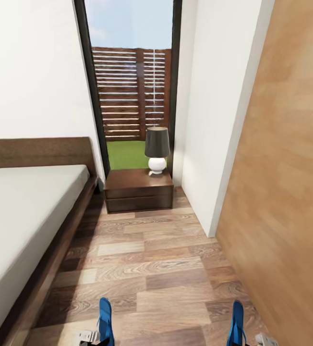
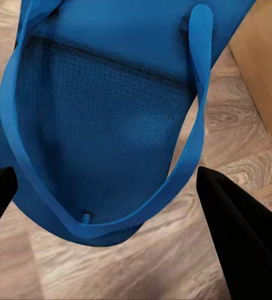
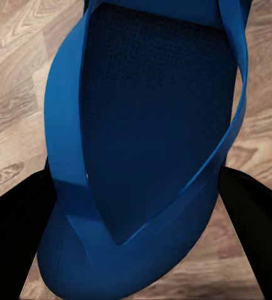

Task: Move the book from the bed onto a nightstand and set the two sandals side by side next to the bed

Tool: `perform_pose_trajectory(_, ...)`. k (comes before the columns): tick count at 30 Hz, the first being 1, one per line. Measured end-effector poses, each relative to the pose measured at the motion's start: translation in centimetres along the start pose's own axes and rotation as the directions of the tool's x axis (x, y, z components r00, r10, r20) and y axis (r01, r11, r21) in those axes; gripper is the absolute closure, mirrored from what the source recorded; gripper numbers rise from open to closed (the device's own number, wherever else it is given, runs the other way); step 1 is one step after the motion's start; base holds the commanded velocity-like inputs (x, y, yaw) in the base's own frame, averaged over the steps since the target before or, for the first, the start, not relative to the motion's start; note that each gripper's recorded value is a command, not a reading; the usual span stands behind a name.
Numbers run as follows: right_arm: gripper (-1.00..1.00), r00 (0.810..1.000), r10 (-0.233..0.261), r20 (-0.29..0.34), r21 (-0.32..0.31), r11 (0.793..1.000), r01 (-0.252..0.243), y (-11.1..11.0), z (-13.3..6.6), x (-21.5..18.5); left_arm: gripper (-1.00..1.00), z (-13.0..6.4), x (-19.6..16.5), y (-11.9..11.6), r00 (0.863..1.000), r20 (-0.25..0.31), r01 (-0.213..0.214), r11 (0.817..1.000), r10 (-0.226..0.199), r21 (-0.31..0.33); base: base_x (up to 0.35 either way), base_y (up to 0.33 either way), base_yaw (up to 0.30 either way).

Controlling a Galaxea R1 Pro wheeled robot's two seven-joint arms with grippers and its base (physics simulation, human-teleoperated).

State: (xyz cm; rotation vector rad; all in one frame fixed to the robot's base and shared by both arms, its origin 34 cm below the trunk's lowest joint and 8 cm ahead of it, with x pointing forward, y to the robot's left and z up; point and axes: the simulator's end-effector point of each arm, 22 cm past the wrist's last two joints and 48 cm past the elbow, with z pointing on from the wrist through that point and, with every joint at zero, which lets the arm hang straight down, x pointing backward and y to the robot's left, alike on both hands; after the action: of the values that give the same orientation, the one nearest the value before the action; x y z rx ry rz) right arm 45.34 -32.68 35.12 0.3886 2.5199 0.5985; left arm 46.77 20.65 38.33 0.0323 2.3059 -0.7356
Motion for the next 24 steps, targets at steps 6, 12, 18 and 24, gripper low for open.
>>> perform_pose_trajectory(6,1.0,1.0,0.0,0.001,0.0,1.0,0.0,0.02,0.01,-0.05,1.0,0.0,0.01,-0.03,1.0,0.0,0.0,1.0,0.0,0.001,0.329,0.0,0.0)
perform_pose_trajectory(12,1.0,1.0,0.0,0.0,0.0,1.0,0.0,0.0,0.0,0.0,1.0,0.0,-0.03,-0.01,1.0,0.0,0.0,1.0,0.0,0.001,0.329,0.0,0.0)
perform_pose_trajectory(18,1.0,1.0,0.0,0.0,0.0,1.0,0.0,0.0,0.0,-0.01,1.0,0.0,-0.02,-0.03,1.0,0.0,0.0,1.0,0.0,0.001,0.329,0.0,0.0)
perform_pose_trajectory(24,1.0,1.0,0.0,0.0,0.0,1.0,0.0,0.0,0.0,-0.01,1.0,0.01,0.0,-0.05,1.0,0.0,0.0,1.0,0.0,0.002,0.329,0.0,0.0)
